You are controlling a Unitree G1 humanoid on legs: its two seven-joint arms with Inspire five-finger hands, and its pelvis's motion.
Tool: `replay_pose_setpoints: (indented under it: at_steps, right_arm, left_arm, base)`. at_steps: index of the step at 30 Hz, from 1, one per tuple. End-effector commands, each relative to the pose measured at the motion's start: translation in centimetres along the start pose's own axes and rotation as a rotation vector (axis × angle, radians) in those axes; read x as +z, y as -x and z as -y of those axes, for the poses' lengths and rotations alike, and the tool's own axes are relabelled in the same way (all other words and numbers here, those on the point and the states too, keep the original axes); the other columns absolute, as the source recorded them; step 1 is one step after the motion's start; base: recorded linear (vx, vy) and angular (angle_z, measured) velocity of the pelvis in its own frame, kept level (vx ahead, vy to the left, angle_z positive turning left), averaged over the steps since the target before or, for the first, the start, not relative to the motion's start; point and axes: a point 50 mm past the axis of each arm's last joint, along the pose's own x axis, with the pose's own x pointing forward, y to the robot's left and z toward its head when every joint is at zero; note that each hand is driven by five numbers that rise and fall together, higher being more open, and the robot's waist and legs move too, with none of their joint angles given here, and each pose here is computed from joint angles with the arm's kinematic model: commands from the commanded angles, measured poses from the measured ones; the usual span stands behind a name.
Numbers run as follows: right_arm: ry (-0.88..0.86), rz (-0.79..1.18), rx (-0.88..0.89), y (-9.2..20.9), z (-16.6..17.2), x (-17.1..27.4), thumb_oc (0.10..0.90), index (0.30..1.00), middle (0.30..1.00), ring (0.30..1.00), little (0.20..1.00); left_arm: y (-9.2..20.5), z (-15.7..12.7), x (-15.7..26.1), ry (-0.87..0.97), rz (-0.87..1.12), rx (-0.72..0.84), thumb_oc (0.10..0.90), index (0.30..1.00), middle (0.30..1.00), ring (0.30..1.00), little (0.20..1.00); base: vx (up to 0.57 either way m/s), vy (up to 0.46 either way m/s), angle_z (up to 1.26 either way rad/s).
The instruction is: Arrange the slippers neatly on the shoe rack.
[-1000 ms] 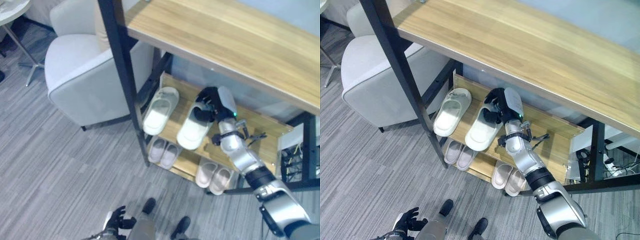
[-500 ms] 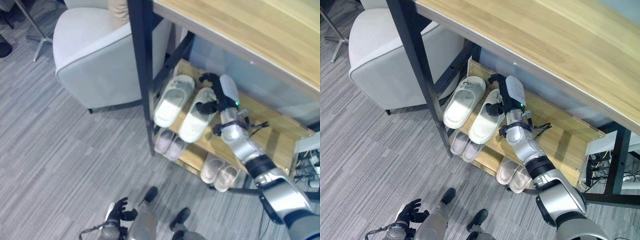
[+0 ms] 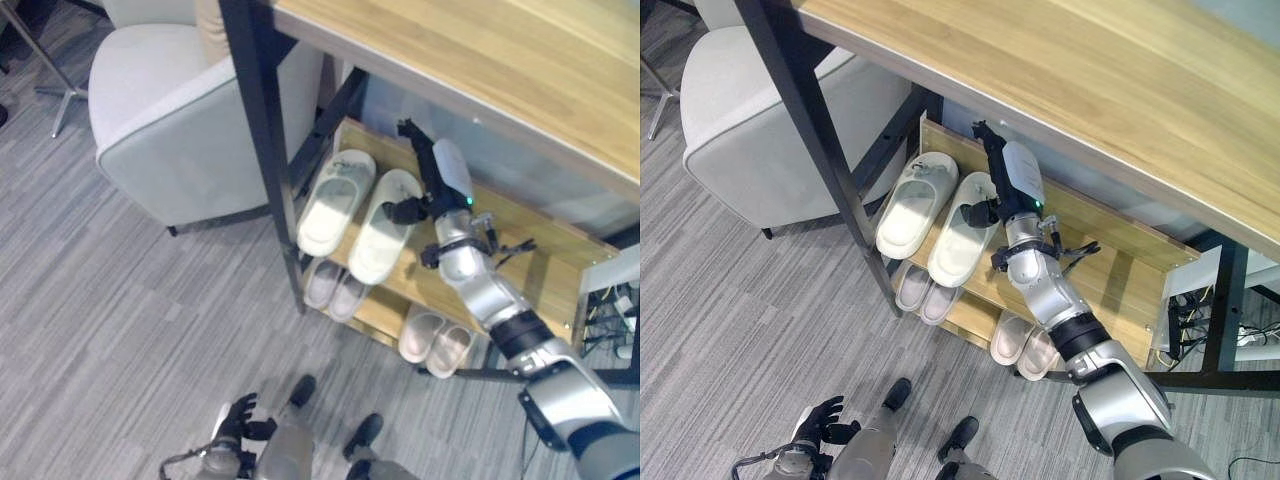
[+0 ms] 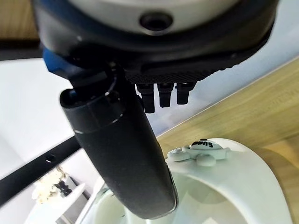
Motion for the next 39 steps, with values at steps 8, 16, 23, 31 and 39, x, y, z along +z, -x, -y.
replay_pose_setpoints:
  at_steps: [8, 16, 23, 31, 39]
  right_arm:
    - [-0.224, 0.170, -0.093, 2.7, 1.8, 2.5, 0.800, 0.900, 0.900, 0.900, 0.900]
    - [-0.504, 0.043, -0.094, 6.8, 1.3, 0.2, 0.800, 0.900, 0.900, 0.900, 0.900]
    - [-0.954, -0.102, -0.028, 9.4, -1.7, -0.8, 0.800, 0.900, 0.900, 0.900, 0.900]
    - [-1.051, -0.127, -0.033, 8.9, -2.5, -0.4, 0.800, 0.900, 0.900, 0.900, 0.900]
    - [-0.988, -0.136, -0.051, 7.8, -3.2, 0.0, 0.800, 0.900, 0.900, 0.900, 0.900]
  left_arm:
    - [0.9, 1.1, -2.5, -0.005, -0.075, -0.027, 0.800, 0.900, 0.900, 0.900, 0.900]
    - [1.3, 0.8, -3.9, 0.006, -0.133, -0.014, 0.800, 0.900, 0.900, 0.900, 0.900]
    - [1.6, 0.9, -4.6, 0.030, -0.164, -0.016, 0.800, 0.900, 0.900, 0.900, 0.900]
    - [1.4, 1.0, -4.3, 0.013, -0.156, -0.011, 0.800, 0.900, 0.900, 0.900, 0.900]
    - [1.3, 1.0, -3.9, 0.006, -0.142, 0.002, 0.800, 0.900, 0.900, 0.900, 0.900]
  base:
    - [-0.02, -0.003, -0.06]
    - [0.00, 0.003, -0.01]
    - [-0.01, 0.029, -0.15]
    - [0.00, 0.008, -0.07]
    - [0.01, 0.003, 0.02]
